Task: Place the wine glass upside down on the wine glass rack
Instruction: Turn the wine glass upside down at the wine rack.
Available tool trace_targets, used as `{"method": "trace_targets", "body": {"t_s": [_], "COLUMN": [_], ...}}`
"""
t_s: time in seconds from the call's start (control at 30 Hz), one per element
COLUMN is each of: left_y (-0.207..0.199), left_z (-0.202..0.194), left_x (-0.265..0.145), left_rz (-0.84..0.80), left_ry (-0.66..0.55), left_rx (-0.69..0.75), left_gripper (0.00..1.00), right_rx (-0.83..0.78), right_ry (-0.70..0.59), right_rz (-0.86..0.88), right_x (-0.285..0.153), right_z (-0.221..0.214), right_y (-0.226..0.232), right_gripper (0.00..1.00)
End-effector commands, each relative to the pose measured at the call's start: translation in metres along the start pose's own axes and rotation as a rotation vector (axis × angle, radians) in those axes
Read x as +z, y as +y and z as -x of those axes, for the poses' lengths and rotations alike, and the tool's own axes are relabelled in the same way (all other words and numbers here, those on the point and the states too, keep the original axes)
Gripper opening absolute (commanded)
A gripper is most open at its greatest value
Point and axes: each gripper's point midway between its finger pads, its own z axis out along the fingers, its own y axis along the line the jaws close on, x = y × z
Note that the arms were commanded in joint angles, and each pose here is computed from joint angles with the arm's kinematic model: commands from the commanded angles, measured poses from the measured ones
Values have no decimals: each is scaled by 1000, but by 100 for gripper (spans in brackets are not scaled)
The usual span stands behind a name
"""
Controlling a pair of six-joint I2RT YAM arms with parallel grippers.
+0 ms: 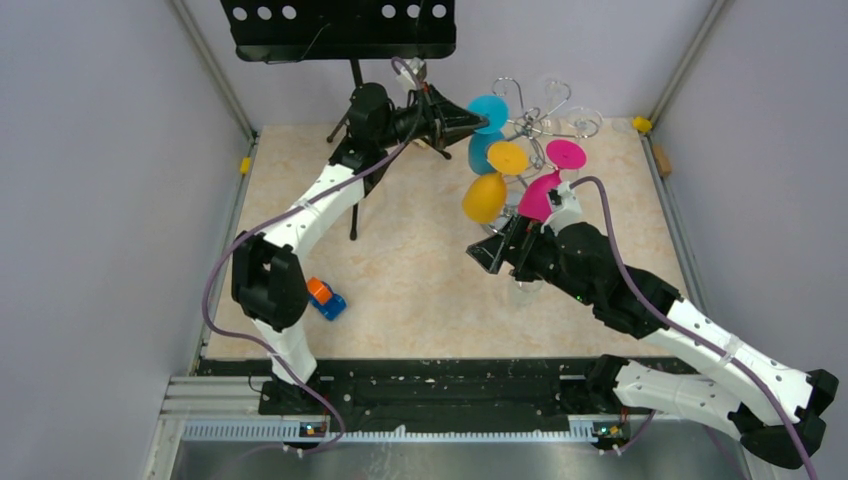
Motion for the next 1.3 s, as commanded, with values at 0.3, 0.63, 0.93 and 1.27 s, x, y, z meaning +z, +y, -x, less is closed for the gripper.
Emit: {"method": "trace_targets", "body": {"t_s": [0.3,0.63,0.93,1.27], "left_y": [-19,7,10,10], "left_z": [17,34,47,57], "left_x": [7,1,13,19], "left_rz": [-126,51,28,18], "left_ry": [-46,-184,-197,-223], "left_rx": [2,72,30,2], "left_gripper": [0,0,0,0], "right_rx": [-9,-10,-13,-15], "right_ry": [-33,-37,-38,-39], "right_rz": [11,13,7,6], "right_x": [0,-1,-1,-1], "right_z": [9,10,10,10], "right_y": [3,3,2,1], "right_gripper": [97,97,97,97]}}
